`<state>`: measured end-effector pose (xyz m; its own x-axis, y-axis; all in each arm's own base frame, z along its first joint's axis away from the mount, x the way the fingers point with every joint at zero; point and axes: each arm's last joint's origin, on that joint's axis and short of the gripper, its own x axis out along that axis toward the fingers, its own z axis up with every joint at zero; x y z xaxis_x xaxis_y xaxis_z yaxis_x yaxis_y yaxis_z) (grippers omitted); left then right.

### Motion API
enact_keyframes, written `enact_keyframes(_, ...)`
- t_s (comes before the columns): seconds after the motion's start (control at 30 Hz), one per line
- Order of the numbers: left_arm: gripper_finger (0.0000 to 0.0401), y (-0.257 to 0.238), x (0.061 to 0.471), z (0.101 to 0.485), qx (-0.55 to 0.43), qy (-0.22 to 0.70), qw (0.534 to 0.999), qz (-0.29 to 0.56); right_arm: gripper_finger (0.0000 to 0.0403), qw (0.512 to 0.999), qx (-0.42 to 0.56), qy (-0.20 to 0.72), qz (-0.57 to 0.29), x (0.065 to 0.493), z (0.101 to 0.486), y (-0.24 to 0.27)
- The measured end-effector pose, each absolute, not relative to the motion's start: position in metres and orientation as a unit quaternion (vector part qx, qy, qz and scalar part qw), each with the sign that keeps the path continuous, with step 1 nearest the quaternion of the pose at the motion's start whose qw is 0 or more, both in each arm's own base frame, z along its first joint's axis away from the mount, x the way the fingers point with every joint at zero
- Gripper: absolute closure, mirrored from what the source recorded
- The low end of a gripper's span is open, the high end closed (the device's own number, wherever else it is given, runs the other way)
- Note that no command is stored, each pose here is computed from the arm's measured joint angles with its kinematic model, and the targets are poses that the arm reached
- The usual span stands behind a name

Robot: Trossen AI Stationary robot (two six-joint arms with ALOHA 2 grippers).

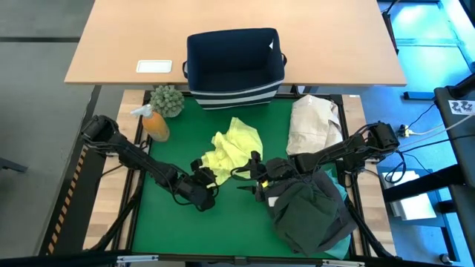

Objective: Fold laundry
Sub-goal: Fold the yellow shirt on the table

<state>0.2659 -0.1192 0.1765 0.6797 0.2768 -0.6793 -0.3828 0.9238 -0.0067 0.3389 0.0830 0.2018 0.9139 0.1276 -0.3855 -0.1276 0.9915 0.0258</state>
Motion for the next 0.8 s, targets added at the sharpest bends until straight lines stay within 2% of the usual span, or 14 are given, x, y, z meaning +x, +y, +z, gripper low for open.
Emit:
enact_keyframes(0.1, 0.0221, -0.119, 0.266, 0.177, -0.074, 0.356, 0.914, 0.183, 0.0111, 0.98, 0.001, 0.187, 0.061, 0.34, 0.204, 0.083)
enact_keyframes(0.3, 0.0221, -0.116, 0.266, 0.176, -0.078, 0.339, 0.911, 0.223, 0.0111, 0.985, -0.025, 0.173, -0.01, 0.341, 0.205, 0.079)
enact_keyframes(0.57, 0.0221, -0.115, 0.265, 0.171, -0.072, 0.375, 0.903, 0.194, 0.0111, 0.985, -0.024, 0.169, -0.005, 0.341, 0.206, 0.079)
enact_keyframes(0.8, 0.0221, -0.117, 0.253, 0.153, -0.007, 0.427, 0.874, 0.231, 0.0111, 0.985, -0.038, 0.17, -0.012, 0.341, 0.206, 0.078)
